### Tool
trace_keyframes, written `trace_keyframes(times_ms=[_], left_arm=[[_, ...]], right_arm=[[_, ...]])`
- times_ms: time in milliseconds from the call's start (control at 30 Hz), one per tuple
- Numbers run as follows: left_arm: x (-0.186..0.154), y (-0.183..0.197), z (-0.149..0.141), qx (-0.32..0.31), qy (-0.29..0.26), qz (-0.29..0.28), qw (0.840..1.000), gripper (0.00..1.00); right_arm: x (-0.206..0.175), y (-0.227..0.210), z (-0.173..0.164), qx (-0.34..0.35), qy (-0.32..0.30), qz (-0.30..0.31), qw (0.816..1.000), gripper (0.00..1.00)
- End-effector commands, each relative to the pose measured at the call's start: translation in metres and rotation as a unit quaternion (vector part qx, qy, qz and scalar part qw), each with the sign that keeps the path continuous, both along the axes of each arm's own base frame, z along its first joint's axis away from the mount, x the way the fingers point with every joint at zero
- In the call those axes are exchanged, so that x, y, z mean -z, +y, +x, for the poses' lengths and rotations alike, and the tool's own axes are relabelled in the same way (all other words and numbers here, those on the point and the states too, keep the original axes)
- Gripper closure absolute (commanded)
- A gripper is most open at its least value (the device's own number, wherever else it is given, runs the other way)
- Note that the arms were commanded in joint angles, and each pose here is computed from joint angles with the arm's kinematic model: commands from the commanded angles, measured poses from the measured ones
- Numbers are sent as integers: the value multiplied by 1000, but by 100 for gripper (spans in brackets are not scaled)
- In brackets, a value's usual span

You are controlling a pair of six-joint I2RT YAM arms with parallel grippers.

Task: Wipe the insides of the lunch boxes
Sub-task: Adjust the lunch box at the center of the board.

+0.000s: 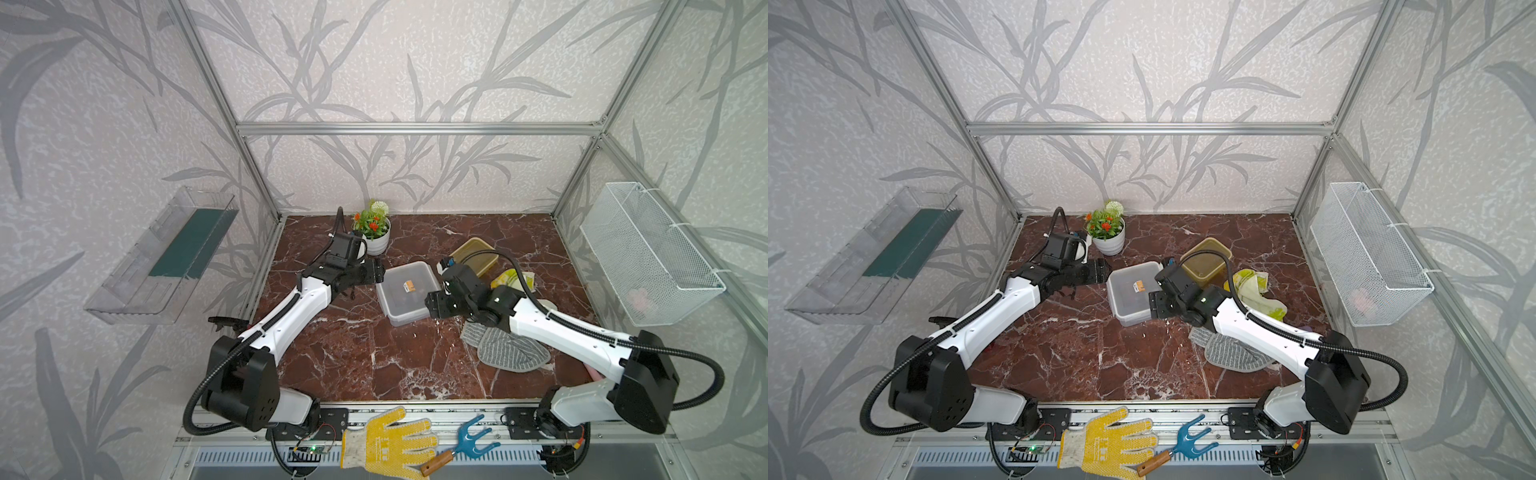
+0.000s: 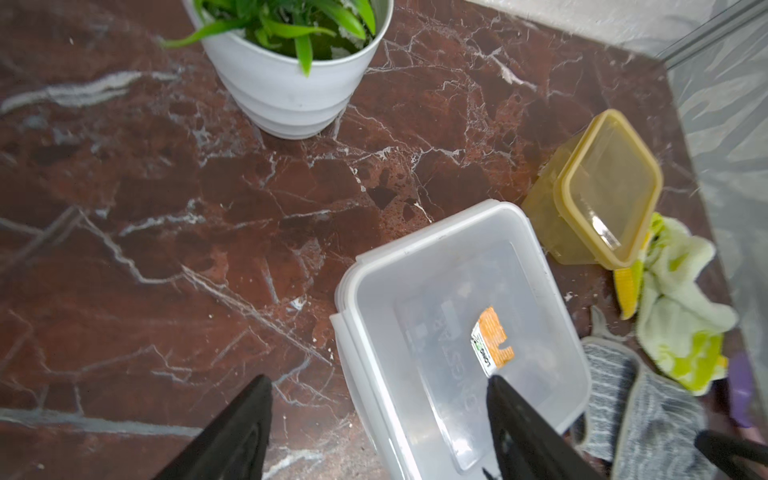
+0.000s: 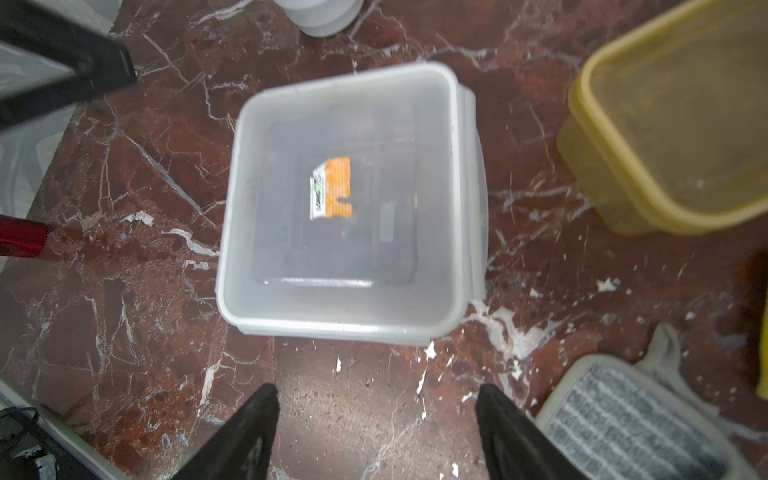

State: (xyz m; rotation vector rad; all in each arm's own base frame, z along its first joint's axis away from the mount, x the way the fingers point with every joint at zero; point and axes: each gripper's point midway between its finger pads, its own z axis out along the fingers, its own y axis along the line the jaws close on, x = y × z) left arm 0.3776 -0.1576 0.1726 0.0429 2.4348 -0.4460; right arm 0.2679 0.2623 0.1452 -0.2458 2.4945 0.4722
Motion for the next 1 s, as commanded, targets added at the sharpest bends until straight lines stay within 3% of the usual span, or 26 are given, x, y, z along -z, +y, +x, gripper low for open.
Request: trace_keyframes(times_ms=[0, 167, 333, 467, 600, 967], left_arm=[[11, -10, 18, 36, 2, 70, 997, 21], [47, -39, 48, 83, 29, 56, 995, 24], [69, -54, 55, 122, 47, 50, 990, 27], [87, -56, 52, 134, 64, 53, 987, 28], [103, -58, 44, 143, 89, 45, 985, 35], [120, -55, 7, 133, 132, 6, 982, 45]], right_arm=[[11, -6, -9, 40, 19, 44, 998, 22], [38, 3, -20, 24, 33, 73, 996, 21], [47, 25, -14, 4, 28, 115, 993, 19], [54, 33, -8, 3, 20, 124, 992, 18], [65, 46, -3, -3, 28, 136, 990, 18], [73, 49, 28, 10, 15, 161, 987, 21]])
